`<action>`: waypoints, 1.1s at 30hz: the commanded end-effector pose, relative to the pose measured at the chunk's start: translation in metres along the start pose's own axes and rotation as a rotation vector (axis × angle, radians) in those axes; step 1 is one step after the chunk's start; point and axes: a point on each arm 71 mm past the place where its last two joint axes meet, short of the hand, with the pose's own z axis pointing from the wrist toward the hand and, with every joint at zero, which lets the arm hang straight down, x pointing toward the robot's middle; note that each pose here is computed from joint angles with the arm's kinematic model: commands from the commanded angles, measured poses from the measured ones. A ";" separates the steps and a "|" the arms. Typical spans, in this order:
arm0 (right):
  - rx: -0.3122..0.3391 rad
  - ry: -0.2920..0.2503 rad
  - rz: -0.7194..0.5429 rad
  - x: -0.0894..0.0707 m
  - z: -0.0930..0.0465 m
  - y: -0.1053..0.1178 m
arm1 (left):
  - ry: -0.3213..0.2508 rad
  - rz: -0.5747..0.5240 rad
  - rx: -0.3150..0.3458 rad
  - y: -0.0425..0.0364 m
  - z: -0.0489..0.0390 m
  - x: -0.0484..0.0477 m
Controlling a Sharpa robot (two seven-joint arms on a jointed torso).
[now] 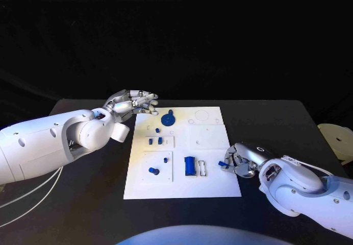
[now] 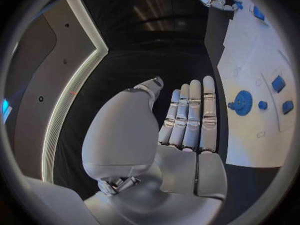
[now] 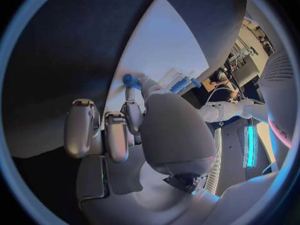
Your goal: Assemble the parts on the task board
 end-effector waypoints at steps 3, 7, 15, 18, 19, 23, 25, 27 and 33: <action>0.045 0.047 -0.029 0.013 -0.003 -0.004 | 0.022 -0.010 0.018 -0.0015 0.0008 0.0054; 0.032 0.014 0.011 0.010 -0.005 0.000 | 0.020 -0.009 0.018 -0.0015 0.0010 0.0053; -0.016 -0.071 0.167 0.000 -0.010 0.014 | 0.022 -0.010 0.019 -0.0014 0.0013 0.0054; -0.030 -0.087 0.222 -0.002 -0.010 0.021 | 0.021 -0.009 0.019 -0.0014 0.0014 0.0055; -0.032 -0.089 0.235 -0.002 -0.010 0.023 | 0.021 -0.009 0.019 -0.0014 0.0013 0.0055; -0.033 -0.077 0.282 -0.001 -0.008 0.029 | 0.024 -0.010 0.019 -0.0015 0.0013 0.0064; -0.032 -0.067 0.293 0.000 -0.007 0.031 | 0.025 -0.011 0.019 -0.0015 0.0013 0.0067; -0.030 -0.055 0.302 0.002 -0.005 0.033 | 0.026 -0.011 0.019 -0.0015 0.0014 0.0070; -0.028 -0.019 0.306 0.007 0.000 0.037 | 0.027 -0.011 0.019 -0.0014 0.0014 0.0074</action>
